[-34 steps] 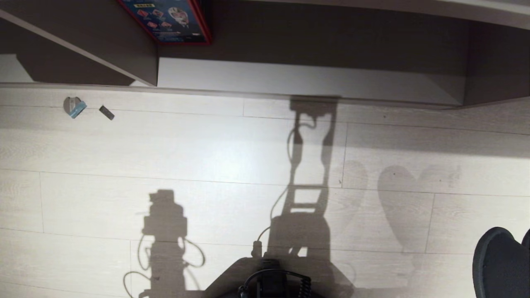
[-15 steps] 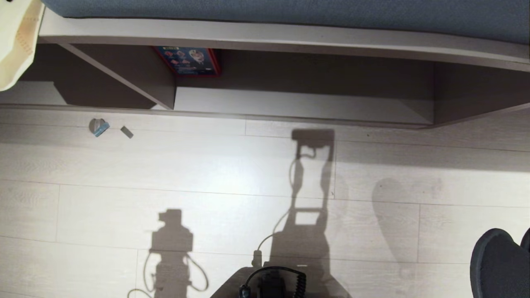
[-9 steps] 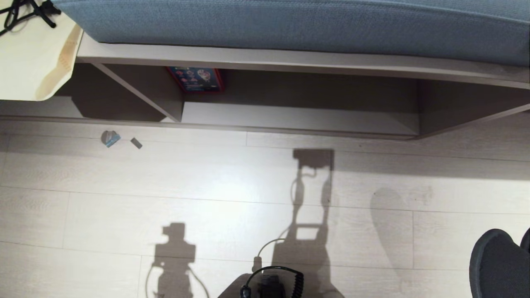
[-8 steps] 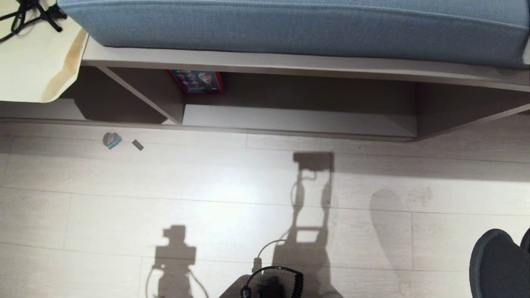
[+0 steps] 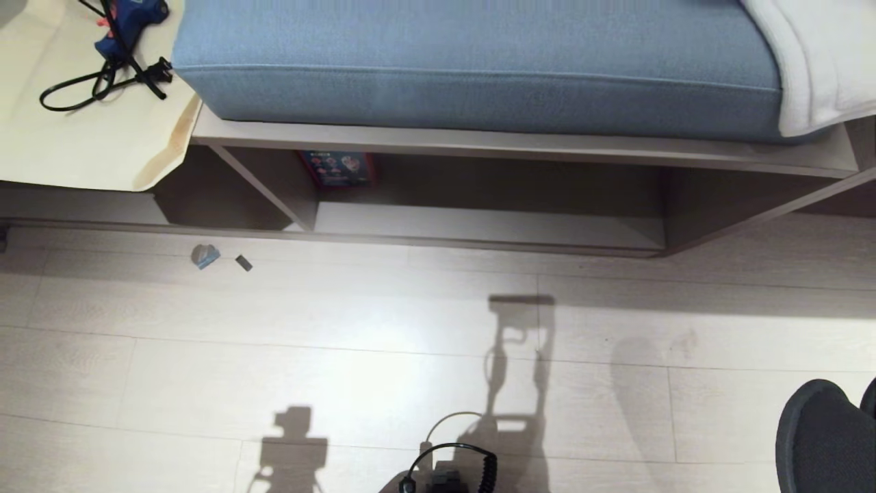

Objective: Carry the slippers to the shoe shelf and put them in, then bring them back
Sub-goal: Place the slippers on the floor

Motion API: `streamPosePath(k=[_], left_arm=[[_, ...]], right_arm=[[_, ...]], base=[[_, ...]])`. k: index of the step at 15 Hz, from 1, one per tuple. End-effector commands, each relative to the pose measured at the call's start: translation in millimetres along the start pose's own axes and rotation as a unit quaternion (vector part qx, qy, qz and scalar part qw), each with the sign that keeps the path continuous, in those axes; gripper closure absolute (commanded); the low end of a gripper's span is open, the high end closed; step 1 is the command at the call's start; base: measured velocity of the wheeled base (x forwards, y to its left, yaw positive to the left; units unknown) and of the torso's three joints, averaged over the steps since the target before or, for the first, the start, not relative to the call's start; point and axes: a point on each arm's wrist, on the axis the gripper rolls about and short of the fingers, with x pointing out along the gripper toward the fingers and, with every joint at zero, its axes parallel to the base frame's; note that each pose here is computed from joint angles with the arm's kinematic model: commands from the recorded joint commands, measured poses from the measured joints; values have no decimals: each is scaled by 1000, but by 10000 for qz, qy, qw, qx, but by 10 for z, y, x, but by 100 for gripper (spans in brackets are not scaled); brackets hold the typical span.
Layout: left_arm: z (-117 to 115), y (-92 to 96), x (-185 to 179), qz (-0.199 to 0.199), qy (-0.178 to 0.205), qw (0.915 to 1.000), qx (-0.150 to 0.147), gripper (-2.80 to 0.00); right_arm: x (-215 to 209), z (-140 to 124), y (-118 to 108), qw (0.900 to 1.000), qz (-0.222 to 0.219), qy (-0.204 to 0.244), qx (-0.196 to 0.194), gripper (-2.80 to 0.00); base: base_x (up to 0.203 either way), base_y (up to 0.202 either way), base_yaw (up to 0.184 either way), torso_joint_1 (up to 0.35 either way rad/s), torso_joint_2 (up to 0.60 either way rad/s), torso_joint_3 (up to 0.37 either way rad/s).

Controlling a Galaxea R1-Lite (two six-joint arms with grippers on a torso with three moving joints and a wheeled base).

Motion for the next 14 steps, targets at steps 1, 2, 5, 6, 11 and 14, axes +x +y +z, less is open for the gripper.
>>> streamPosePath(k=[1, 2, 5, 6, 11, 14], left_arm=[[-1, 0, 2, 0, 7, 10000, -1, 0], [1, 0, 1, 8, 4, 10000, -1, 0], [-1, 0, 2, 8, 7, 10000, -1, 0], [2, 0, 1, 0, 1, 10000, -1, 0], [1, 0, 1, 5, 2, 10000, -1, 0], [3, 0, 0, 0, 0, 10000, -1, 0]], right_arm=[[3, -2, 1, 10000, 11, 12, -9, 0], [3, -2, 1, 10000, 18, 11, -9, 0], [3, -2, 1, 10000, 26, 10, -17, 0], [3, -2, 1, 10000, 22, 11, -10, 0], [3, -2, 1, 10000, 33, 9, -47, 0], [3, -2, 1, 10000, 32, 10, -47, 0]], base=[[0, 0, 0, 1, 2, 197], [0, 0, 0, 0, 2, 205], [0, 0, 0, 1, 1, 202], [0, 0, 0, 3, 2, 203], [0, 0, 0, -1, 3, 206], [0, 0, 0, 4, 4, 198]])
